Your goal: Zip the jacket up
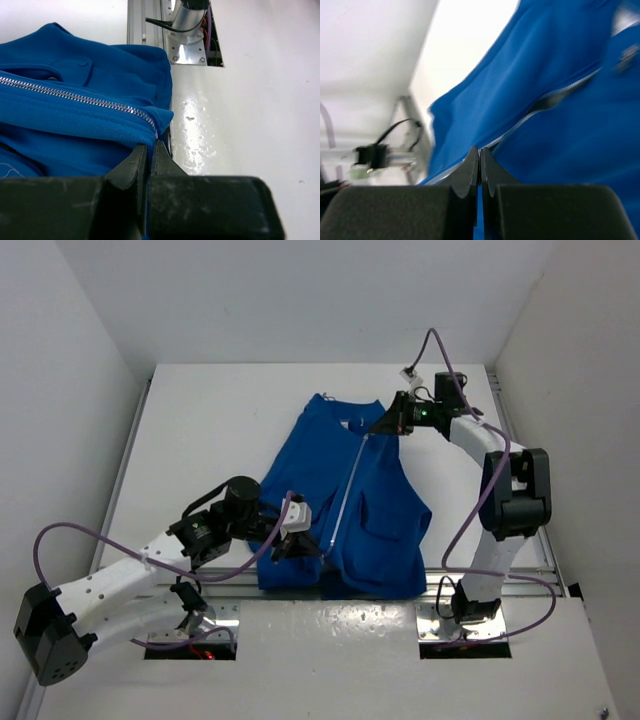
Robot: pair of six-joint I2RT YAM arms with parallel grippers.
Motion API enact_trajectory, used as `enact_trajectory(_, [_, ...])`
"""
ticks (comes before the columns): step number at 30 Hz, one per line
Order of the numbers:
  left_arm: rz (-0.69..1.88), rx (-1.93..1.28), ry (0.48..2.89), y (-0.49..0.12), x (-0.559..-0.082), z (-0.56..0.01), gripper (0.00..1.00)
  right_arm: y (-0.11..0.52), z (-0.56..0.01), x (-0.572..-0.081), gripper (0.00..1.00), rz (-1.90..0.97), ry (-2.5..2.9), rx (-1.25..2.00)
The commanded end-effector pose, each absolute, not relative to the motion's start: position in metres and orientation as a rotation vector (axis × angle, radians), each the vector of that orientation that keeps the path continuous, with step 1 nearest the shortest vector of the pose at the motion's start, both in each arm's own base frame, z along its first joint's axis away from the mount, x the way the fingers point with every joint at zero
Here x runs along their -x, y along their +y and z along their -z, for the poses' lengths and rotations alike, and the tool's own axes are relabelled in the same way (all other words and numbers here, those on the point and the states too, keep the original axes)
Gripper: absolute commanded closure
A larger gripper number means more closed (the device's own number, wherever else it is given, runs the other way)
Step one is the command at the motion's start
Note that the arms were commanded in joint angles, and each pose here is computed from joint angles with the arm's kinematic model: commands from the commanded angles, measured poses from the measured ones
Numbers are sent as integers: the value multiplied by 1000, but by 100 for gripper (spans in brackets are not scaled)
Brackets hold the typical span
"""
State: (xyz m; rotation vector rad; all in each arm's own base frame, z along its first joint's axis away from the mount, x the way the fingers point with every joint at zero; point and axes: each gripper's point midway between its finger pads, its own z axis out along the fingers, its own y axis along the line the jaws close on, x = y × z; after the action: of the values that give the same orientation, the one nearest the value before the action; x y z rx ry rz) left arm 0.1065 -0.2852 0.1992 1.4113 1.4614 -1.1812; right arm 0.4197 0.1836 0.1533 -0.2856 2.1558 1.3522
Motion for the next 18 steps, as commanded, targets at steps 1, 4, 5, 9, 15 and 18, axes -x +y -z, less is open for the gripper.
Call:
enact_trajectory(1, [1275,-1517,1320,-283,-75,-221,100,141,-151,-481,100,-1041,2104,297])
enact_trajectory(4, [1255,-1524,1323,-281,-75,-219,100,115,-150,-514,100,-936,2097,246])
enact_trajectory(5, [1256,-1525,1328,-279,-73,-219,100,107,-153,-525,100,-879,2088,229])
enact_trajectory(9, [1237,-1543,1343,-274,-72,-214,100,77,-159,-558,100,-740,2049,195])
enact_trajectory(15, [1208,-1539,1366,-270,-73,-214,100,23,-159,-594,100,-530,2035,104])
enact_trajectory(18, [1202,-1531,1372,-268,-74,-214,100,4,-155,-604,100,-460,2042,64])
